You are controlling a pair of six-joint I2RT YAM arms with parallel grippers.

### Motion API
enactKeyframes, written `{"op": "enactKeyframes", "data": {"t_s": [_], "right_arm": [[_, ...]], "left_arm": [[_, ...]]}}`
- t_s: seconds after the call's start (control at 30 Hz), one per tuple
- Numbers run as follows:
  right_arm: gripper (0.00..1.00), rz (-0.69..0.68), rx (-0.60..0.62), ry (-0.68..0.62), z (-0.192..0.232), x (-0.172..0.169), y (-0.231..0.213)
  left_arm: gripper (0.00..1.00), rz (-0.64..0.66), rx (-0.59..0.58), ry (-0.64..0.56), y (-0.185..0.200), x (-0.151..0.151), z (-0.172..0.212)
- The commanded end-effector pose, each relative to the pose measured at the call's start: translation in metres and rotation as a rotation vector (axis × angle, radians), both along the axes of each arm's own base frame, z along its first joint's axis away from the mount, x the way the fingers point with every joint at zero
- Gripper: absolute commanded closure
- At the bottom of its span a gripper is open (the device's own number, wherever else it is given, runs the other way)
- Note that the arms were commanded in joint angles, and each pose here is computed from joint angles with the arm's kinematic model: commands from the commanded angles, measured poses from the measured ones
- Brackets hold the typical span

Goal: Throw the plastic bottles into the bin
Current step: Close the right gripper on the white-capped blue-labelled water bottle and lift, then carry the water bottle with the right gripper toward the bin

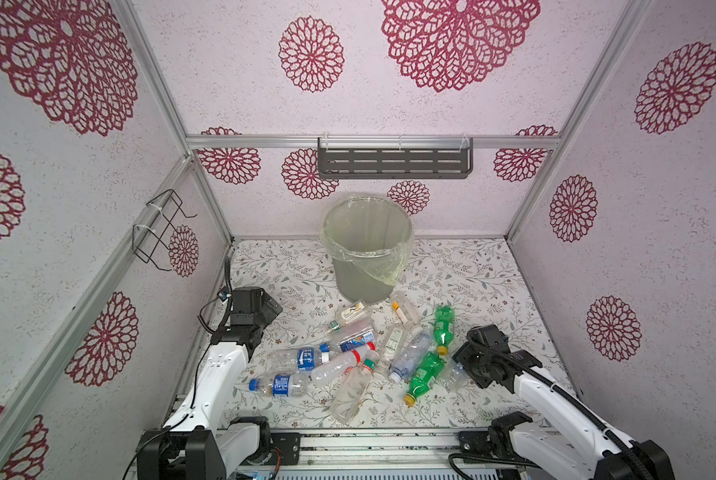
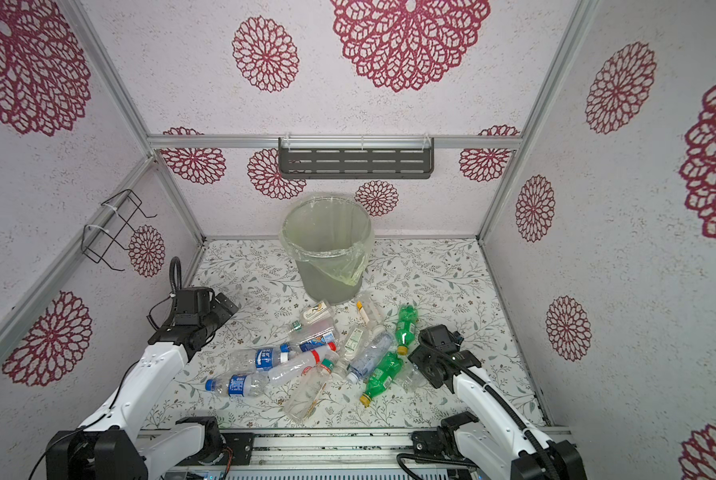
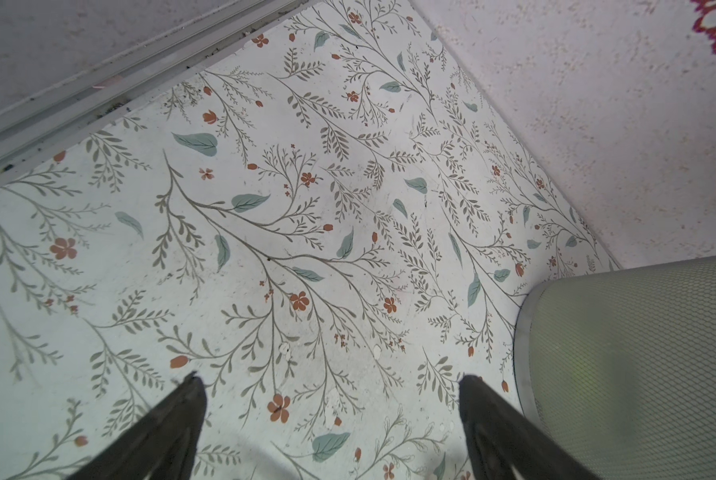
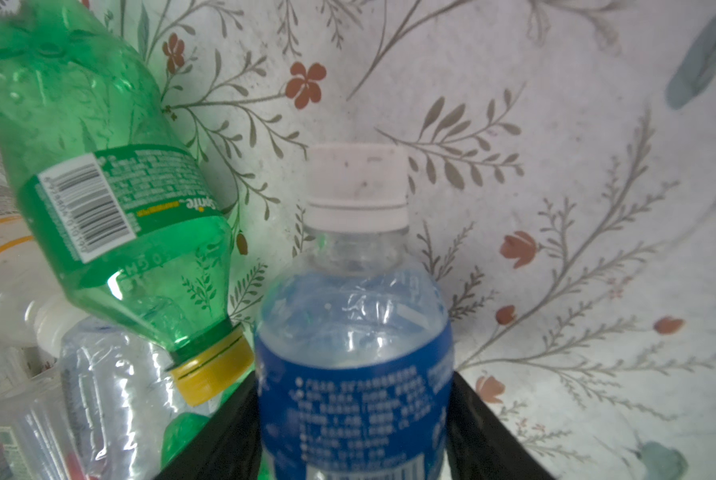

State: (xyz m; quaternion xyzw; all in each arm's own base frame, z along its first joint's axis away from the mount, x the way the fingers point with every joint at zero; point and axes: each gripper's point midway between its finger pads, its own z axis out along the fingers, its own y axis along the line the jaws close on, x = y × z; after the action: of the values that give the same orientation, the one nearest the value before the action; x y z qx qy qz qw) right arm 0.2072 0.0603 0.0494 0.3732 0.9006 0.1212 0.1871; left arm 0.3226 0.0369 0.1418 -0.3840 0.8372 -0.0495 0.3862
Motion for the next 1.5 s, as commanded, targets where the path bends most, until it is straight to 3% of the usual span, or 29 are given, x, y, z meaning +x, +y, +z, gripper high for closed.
{"op": "enactKeyframes", "data": {"t_s": [0.0, 0.53, 0.9, 1.47], "right_arm": [[0.34, 0.008, -0.087, -0.028, 0.021, 0.007, -0.012], [0.36, 0.032, -0.161, -0.198, 0.086, 0.026, -0.026], [0.38, 0.077, -0.088, -0.339, 0.121, 0.046, -0.009], [0.41, 0.172, 0.090, -0.665, 0.206, 0.087, 0.030]], "left_arm": [[0.03, 0.008, -0.001, -0.029, 0.000, 0.004, 0.014], [0.03, 0.013, -0.011, -0.037, 0.000, -0.001, 0.016], [0.03, 0.011, -0.020, -0.031, -0.001, -0.007, 0.015], [0.03, 0.020, 0.003, -0.025, 0.003, -0.016, 0.024]]}}
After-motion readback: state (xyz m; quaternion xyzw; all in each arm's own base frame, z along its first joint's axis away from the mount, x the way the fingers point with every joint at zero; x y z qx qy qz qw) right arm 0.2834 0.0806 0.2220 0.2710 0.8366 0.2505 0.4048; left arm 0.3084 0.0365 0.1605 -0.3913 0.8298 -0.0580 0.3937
